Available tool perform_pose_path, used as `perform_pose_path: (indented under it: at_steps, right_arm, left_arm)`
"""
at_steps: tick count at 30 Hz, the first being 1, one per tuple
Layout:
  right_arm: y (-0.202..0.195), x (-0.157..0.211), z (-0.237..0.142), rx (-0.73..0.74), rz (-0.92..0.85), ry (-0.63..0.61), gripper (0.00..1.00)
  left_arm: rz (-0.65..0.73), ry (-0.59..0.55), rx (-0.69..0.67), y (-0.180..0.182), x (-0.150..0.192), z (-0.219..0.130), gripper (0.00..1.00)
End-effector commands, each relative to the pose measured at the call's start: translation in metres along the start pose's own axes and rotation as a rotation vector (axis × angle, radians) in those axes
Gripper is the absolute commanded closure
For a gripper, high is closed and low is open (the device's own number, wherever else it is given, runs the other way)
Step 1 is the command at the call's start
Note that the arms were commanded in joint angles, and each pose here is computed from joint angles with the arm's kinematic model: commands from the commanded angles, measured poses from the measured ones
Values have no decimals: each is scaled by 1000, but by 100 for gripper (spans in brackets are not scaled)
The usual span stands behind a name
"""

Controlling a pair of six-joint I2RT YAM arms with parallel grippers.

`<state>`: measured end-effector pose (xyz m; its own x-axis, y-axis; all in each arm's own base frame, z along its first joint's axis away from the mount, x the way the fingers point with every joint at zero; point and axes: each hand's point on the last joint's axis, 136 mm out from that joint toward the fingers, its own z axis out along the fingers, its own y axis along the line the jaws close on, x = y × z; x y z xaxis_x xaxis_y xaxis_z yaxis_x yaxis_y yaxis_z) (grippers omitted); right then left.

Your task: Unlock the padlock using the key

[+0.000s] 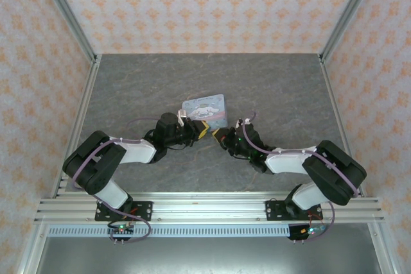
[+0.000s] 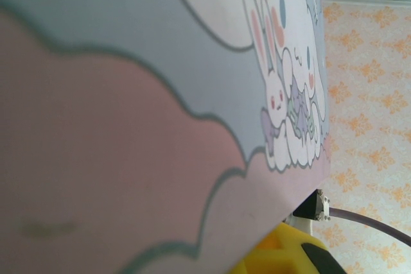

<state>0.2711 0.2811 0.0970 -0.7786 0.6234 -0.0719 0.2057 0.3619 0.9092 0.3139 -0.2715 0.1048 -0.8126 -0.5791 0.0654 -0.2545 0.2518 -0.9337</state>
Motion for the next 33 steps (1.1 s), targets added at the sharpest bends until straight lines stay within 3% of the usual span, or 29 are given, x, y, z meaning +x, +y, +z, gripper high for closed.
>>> perform_pose_path:
  at_steps: [1, 33]
  right_arm:
    - [18, 2, 0, -45, -9, 5, 100]
    - [27, -2, -7, -35, -46, -10, 100]
  left_arm:
    - [32, 7, 59, -23, 0, -5, 100]
    - [38, 1, 39, -16, 0, -7, 100]
